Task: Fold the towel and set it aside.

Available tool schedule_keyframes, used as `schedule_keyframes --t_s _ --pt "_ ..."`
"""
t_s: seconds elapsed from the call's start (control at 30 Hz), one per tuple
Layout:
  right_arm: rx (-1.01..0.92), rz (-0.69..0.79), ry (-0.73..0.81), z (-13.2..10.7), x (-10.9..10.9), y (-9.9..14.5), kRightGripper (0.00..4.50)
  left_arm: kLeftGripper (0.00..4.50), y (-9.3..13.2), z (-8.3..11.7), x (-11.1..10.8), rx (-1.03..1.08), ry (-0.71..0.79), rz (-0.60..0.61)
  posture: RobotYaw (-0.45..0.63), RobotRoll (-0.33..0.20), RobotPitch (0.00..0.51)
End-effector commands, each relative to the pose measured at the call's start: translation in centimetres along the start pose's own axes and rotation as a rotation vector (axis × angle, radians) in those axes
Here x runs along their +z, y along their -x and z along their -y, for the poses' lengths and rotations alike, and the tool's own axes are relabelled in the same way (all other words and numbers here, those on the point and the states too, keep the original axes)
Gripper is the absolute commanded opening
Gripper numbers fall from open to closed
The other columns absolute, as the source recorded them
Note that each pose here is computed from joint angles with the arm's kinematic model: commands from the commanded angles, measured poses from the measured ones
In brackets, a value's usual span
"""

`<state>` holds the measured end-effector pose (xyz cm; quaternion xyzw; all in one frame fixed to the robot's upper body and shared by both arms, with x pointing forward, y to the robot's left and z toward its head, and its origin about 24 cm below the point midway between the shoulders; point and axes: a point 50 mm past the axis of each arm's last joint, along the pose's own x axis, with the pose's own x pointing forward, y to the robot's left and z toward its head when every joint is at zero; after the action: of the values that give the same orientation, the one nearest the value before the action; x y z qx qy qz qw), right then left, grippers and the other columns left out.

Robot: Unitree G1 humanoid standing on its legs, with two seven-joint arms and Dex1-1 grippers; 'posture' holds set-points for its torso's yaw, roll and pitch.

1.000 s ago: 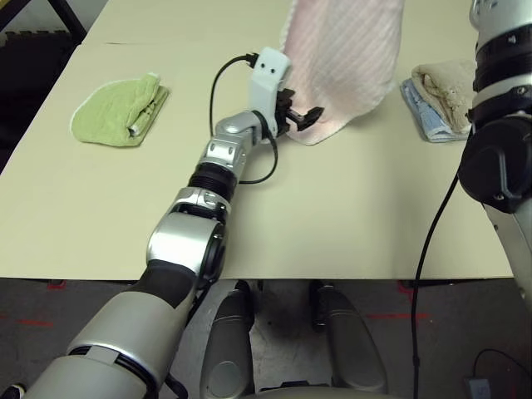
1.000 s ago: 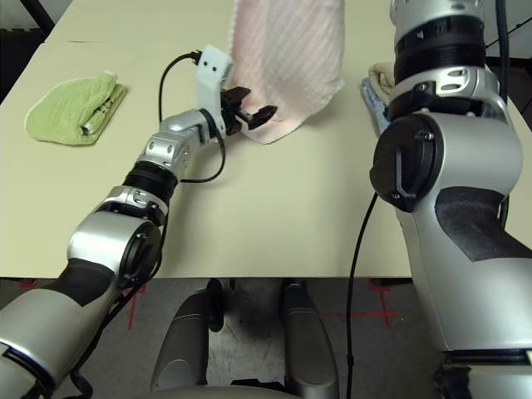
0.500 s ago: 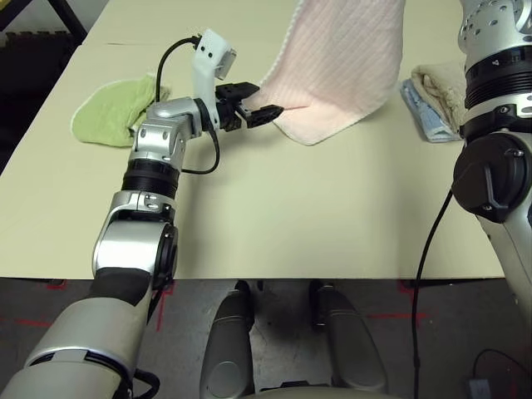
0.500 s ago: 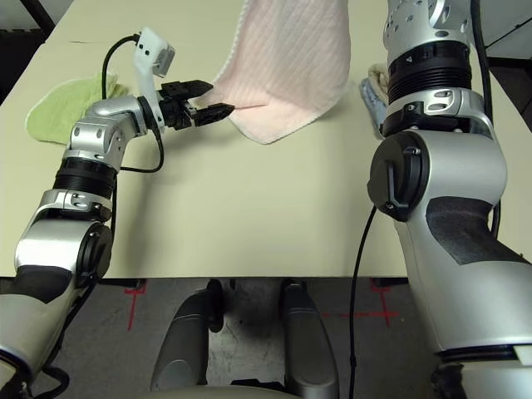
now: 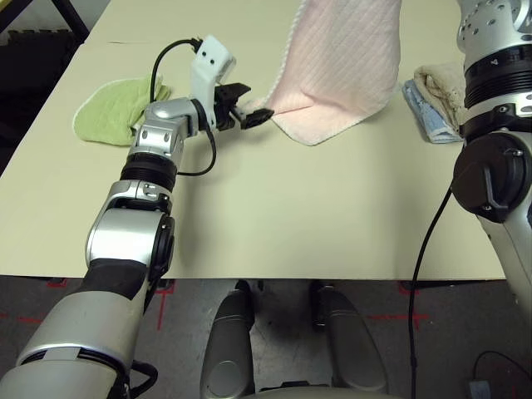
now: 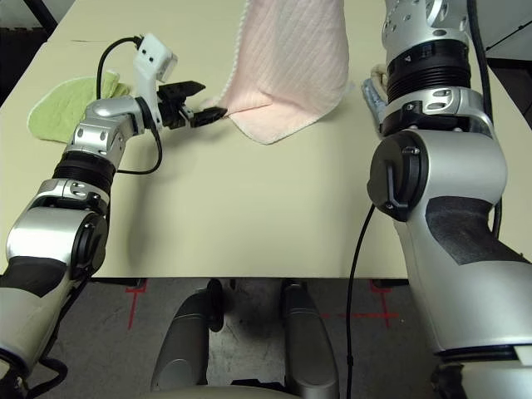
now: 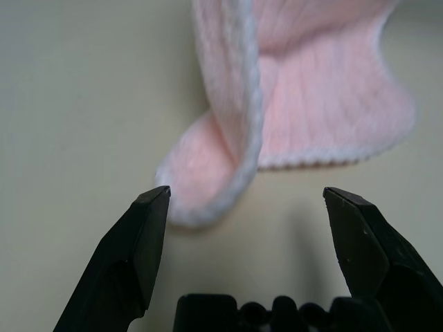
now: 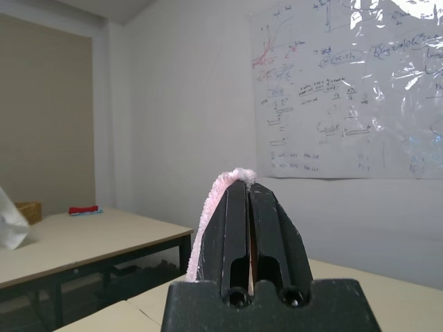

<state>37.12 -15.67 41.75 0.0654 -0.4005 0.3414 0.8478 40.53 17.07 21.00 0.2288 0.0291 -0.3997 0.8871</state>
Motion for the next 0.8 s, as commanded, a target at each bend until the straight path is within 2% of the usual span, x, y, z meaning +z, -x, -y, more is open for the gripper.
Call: schedule_keyframes --t_s 0.03,0.17,0.3,0.5,0.8 --pt "0.009 0.022 0.013 0.2 0.9 -0.2 0.0 4.48 0.5 -0.3 -0.9 0.003 -0.07 -0.059 -0.03 0.0 0.232" --pt "0.005 0.019 0.013 0.4 1.0 0.0 0.0 4.48 0.7 -0.7 -1.0 0.029 -0.11 -0.08 -0.03 0.0 0.231" --pt "0.0 0.013 0.011 0.7 1.0 0.1 0.0 4.48 0.5 -0.7 -0.6 0.063 -0.141 -0.052 -0.03 0.0 0.231" --pt "-0.005 0.006 0.01 0.8 1.0 0.1 0.0 4.48 -0.2 -0.2 0.0 0.061 -0.265 -0.02 -0.03 0.0 0.233" --pt "-0.007 0.003 0.008 0.9 1.0 0.1 0.0 4.48 -0.4 0.2 -0.5 0.059 -0.45 -0.092 -0.04 0.0 0.232"
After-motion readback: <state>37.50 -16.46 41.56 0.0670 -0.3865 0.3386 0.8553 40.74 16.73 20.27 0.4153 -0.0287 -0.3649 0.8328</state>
